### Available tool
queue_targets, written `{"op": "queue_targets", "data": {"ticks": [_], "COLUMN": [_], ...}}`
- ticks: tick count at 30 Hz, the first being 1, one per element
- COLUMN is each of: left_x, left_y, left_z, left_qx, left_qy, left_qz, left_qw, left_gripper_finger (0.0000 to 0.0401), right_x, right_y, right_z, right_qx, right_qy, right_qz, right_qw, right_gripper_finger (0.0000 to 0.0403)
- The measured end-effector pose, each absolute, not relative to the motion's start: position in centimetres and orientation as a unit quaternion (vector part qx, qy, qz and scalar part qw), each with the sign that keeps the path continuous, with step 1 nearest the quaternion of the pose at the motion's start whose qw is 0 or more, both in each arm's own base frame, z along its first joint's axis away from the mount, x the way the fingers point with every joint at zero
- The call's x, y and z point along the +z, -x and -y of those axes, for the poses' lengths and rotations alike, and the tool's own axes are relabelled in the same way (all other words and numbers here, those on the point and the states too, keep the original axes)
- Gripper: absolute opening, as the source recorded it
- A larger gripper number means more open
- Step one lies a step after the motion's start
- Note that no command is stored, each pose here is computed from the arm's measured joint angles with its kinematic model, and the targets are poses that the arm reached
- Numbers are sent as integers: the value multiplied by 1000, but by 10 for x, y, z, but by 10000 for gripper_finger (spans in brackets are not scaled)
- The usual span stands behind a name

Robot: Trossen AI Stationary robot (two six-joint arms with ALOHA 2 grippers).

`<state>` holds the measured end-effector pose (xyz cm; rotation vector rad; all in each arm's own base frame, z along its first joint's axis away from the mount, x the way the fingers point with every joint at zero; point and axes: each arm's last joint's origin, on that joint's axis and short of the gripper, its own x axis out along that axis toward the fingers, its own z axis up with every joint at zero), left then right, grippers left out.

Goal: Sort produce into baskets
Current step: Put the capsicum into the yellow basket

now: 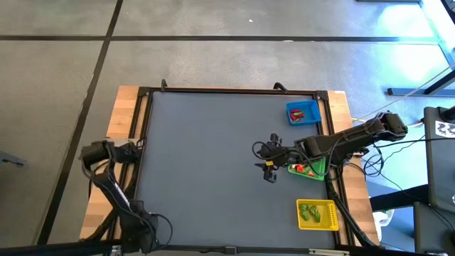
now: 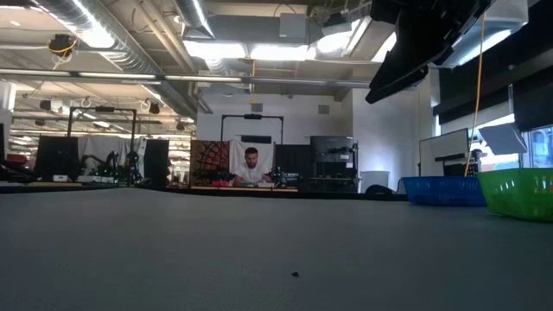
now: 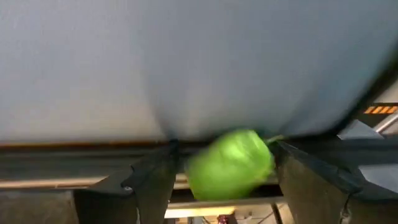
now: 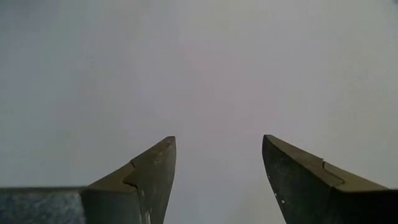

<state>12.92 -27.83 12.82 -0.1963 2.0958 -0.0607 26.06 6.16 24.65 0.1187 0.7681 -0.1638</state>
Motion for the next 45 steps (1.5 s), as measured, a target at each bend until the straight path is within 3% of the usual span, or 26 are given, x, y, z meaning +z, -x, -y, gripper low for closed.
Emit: {"op": "queue_targets", "data": {"ticks": [3, 11, 14, 19, 28, 38, 45], "left_x": [121, 125, 145, 186, 253, 285, 294], "left_y": [-128, -138, -150, -177, -213, -254, -285], "left_z": [280, 271, 259, 230, 154, 112, 105], "left_qx": [-23, -55, -73, -86, -17, 6, 24], "left_qy": [72, 55, 71, 148, 256, 222, 180], "left_qz": [-870, -867, -857, -815, -651, -424, -290], "left_qw": [487, 493, 504, 553, 715, 878, 940], "left_gripper_finger": [241, 107, 78, 73, 82, 83, 84], "right_x": [246, 246, 246, 246, 249, 260, 254], "right_y": [-260, -260, -260, -260, -264, -275, -295], "right_z": [-61, -61, -62, -62, -63, -66, -73], "right_qx": [-85, -86, -73, -70, -68, -36, 2], "right_qy": [-55, -55, -61, -64, -71, -44, -15], "right_qz": [-373, -373, -377, -377, -356, -287, -238], "right_qw": [922, 922, 921, 921, 929, 956, 971], "right_gripper_finger": [239, 239, 239, 239, 239, 239, 239]}}
